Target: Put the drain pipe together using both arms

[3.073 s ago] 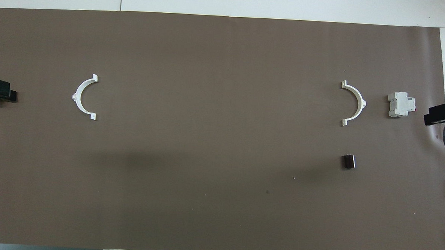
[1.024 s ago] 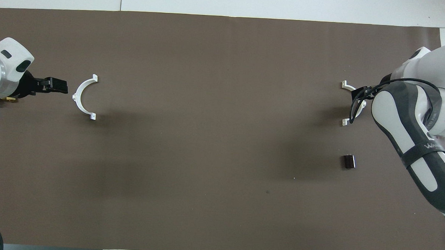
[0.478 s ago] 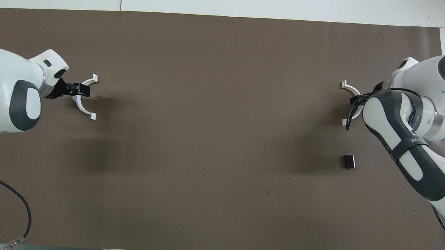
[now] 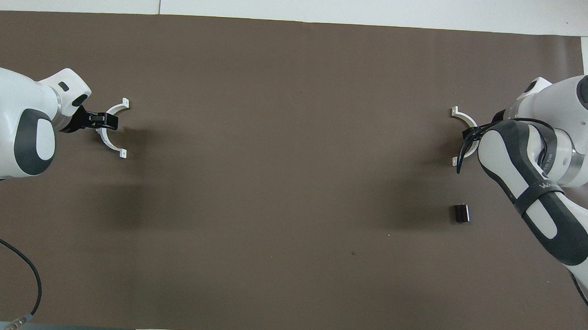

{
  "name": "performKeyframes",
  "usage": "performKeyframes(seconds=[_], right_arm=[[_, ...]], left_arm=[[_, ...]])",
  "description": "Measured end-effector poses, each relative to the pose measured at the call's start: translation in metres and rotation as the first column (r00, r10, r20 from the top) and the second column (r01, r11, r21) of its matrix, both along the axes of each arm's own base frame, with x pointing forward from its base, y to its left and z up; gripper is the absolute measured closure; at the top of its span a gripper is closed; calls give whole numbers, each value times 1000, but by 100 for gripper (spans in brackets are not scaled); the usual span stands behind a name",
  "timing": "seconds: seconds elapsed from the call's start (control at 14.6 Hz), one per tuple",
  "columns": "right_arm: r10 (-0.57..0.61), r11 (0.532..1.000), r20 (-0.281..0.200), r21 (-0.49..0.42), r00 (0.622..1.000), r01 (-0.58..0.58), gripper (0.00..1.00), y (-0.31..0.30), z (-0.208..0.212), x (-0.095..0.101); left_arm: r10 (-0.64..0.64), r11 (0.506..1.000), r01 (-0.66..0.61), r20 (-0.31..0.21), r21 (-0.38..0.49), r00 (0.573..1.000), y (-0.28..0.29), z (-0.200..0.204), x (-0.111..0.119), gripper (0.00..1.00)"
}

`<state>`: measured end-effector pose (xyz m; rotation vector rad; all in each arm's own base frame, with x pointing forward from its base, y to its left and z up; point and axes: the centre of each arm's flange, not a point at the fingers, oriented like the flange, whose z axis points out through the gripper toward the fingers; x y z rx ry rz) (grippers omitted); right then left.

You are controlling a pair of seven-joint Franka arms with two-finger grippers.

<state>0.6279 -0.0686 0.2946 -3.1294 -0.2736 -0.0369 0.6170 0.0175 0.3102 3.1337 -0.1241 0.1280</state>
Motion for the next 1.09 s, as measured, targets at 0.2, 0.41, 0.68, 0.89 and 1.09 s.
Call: performKeyframes(seconds=[0.2,0.41,0.68,0.89,1.09], right_arm=[[2,1000,0,0,1000,-2,45,-2,-1,-1],[2,1000,-1,0,1000,-2,48,-2,-3,-2],[2,1000,-2,0,1000,-2,51,-2,-5,-3],[3,1000,-2,0,1000,-3,55,-1,-6,-3],[4,1000,0,1,1000,-4,79,0,-5,-3]], left_arm=[[1,1000,-1,3,0,1000,1,0,0,58],[2,1000,-2,3,1,1000,1,0,0,80],[9,1000,-9,5,2,1000,6,2,0,80],[14,1000,-14,24,2,1000,9,12,2,80],[16,1000,-17,49,2,999,10,32,2,80]])
